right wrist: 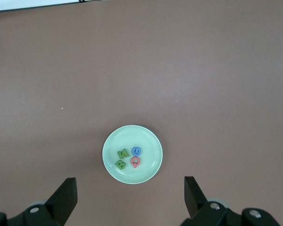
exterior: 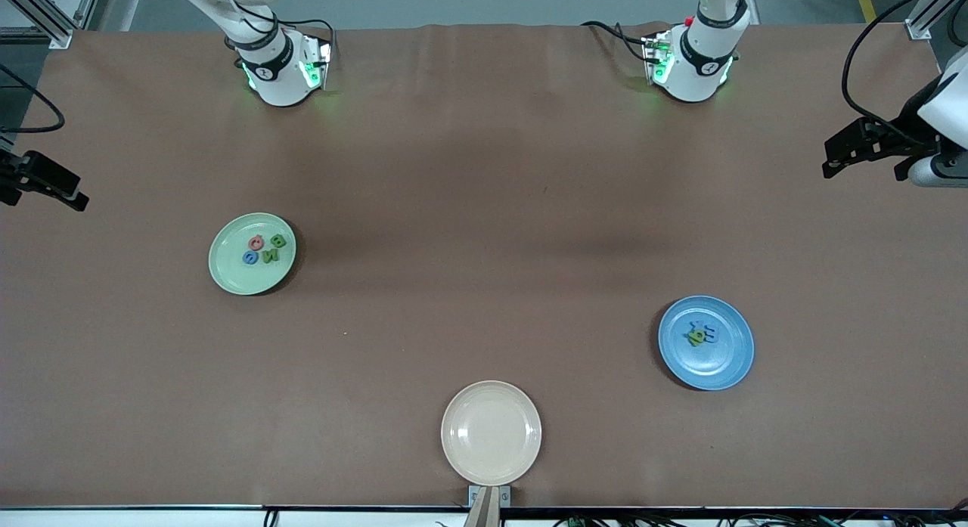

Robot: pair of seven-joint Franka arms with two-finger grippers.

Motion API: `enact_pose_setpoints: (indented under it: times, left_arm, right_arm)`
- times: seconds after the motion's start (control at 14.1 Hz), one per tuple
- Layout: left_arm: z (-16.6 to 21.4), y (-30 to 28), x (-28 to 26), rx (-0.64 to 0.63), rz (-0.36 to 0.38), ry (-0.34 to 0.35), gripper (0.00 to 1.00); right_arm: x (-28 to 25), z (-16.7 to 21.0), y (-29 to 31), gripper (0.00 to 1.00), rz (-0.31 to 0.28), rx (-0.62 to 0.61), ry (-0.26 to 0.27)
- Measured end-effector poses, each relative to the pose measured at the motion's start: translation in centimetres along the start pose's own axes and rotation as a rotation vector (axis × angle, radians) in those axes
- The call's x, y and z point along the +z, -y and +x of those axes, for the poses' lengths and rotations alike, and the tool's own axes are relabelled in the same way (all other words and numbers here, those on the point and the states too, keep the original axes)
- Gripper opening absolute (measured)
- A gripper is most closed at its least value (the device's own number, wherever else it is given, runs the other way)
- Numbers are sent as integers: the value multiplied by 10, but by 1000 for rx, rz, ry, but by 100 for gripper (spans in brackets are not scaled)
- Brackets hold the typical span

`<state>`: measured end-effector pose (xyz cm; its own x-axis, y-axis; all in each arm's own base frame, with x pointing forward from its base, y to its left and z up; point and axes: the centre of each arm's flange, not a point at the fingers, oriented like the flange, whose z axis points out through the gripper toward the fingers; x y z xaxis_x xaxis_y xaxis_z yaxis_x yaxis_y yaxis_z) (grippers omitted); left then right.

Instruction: Sort upper and lower case letters into plates

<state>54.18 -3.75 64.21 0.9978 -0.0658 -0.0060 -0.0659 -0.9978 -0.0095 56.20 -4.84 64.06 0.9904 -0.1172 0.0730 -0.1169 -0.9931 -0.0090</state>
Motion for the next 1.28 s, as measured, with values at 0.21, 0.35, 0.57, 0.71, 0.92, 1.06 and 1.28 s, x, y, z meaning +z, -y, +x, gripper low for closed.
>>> enact_pose_setpoints:
  times: [0.21, 0.35, 0.57, 0.71, 0.92, 1.06, 1.28]
  left_arm:
    - [-1, -1, 0, 2, 0, 2, 100]
    - [-1, -2, -1, 3, 0, 1, 100]
    - [-1, -2, -2, 3, 0, -1, 100]
    - [-1, -2, -2, 3, 0, -2, 100]
    - [-1, -2, -3, 5, 0, -4, 100]
    - [-1, -3, -4, 7, 1, -5, 100]
    - [-2, -4, -12, 8, 0, -23, 100]
  right_arm:
    - [-1, 0, -5, 100, 24, 16, -2]
    - [-2, 0, -1, 100, 25, 9, -4]
    - [-4, 0, -1, 100, 25, 9, -7]
    - [-8, 1, -3, 100, 24, 13, -16]
    - [-13, 1, -5, 100, 24, 17, -27]
    - [-13, 1, -6, 100, 24, 18, -28]
    - [-14, 2, -9, 100, 24, 23, -30]
